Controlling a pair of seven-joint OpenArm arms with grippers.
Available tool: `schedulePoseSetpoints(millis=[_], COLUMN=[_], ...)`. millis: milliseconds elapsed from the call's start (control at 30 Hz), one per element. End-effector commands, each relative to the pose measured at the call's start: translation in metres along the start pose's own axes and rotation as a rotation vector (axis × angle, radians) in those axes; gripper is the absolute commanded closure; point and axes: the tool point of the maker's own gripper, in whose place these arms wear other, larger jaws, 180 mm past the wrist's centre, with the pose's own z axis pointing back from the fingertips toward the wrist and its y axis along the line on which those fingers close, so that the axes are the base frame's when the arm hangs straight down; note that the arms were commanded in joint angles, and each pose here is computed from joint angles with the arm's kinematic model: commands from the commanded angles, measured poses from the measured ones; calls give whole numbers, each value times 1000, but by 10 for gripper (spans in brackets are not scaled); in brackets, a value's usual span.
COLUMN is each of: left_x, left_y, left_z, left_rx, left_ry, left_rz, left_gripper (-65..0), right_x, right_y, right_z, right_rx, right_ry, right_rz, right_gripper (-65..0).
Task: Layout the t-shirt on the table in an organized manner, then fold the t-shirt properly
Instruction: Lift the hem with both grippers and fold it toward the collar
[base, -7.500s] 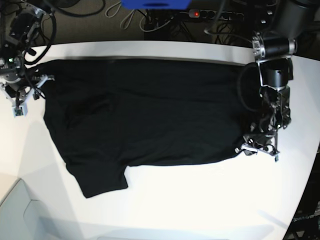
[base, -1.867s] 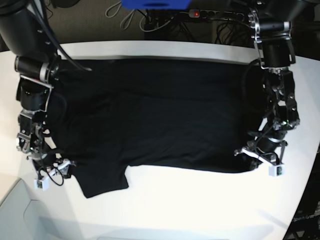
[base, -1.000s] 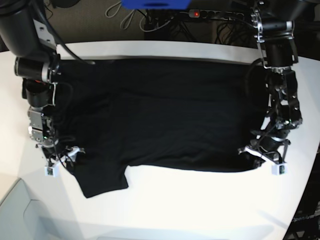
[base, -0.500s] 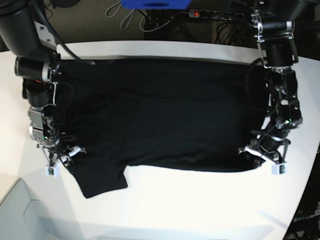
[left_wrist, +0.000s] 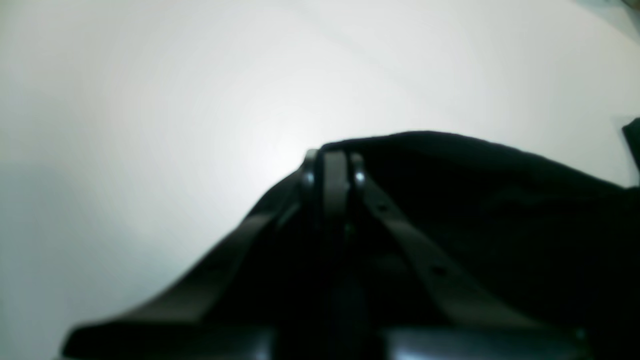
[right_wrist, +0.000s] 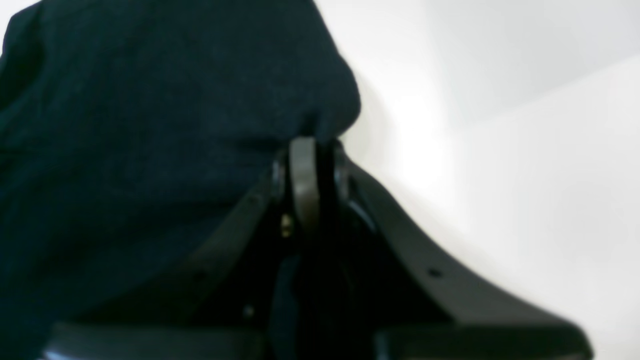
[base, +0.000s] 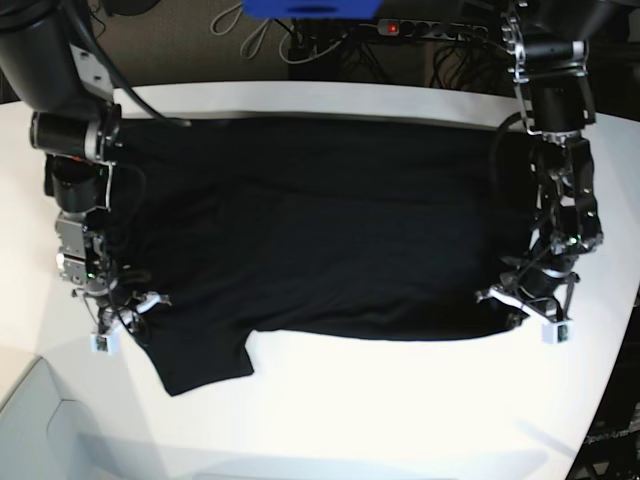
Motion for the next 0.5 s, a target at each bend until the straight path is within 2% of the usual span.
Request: schedulePoseSetpoints(millis=[0,100,467], left_x=[34,38,29], left_y=[-2,-2,2], left_z=[3,4,9], left_rx=[-12,-11,-6], left_ry=[-92,-101,-87], left_rz=[-13,-22,-24], left_gripper=[-1,-1,-1], right_x=[37,44,42], right_y=[-17,-24,-22], right_z=[6,20,66], right_rx=[-27,-46,-45], right_ry=[-101,-158,-210], right_rz=[-5,-2,42], right_gripper=[0,0,0])
